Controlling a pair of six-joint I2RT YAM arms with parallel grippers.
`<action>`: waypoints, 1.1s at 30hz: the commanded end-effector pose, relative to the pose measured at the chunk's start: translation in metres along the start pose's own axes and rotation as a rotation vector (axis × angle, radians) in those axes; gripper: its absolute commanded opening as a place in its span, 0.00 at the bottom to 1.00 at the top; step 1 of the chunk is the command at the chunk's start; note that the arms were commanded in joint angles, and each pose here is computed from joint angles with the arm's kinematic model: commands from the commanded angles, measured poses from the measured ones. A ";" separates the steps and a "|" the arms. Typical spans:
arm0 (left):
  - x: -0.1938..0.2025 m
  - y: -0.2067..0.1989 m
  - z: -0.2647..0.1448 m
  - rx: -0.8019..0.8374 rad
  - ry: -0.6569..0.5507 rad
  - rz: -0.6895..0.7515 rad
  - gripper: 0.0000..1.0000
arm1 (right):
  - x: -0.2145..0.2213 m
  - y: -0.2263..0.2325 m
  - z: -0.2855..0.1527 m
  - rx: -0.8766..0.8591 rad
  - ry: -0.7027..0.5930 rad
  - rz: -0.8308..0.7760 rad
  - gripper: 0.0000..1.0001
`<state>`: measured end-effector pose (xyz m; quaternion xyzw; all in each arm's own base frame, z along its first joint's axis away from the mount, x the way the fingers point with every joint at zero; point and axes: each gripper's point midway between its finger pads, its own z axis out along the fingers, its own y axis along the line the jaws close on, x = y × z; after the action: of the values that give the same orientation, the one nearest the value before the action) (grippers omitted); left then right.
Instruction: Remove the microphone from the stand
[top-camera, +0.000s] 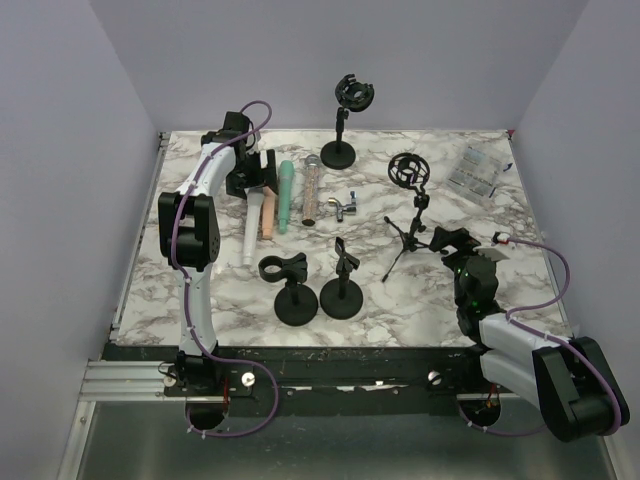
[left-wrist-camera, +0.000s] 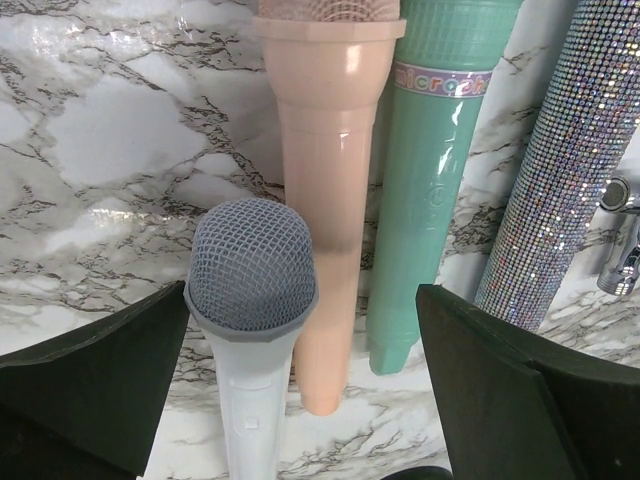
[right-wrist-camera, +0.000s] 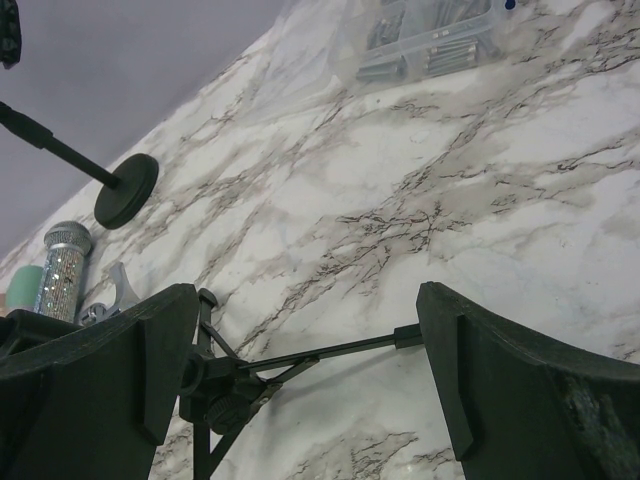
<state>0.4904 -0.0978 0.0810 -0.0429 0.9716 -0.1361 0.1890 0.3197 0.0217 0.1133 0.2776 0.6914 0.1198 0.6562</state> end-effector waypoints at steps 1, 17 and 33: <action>-0.005 -0.006 -0.014 0.031 -0.028 -0.006 0.98 | -0.009 0.008 0.002 -0.018 -0.024 0.014 1.00; -0.008 -0.020 -0.041 0.086 -0.074 0.003 0.98 | -0.018 0.009 -0.007 -0.019 -0.023 0.003 1.00; -0.007 -0.094 -0.125 0.355 -0.199 0.070 0.99 | -0.040 0.049 -0.036 -0.118 0.130 -0.007 1.00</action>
<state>0.4647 -0.1260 0.1851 -0.0188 0.9342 -0.2313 0.2709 0.3053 0.0260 0.1819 0.2617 0.6787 0.1457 0.6706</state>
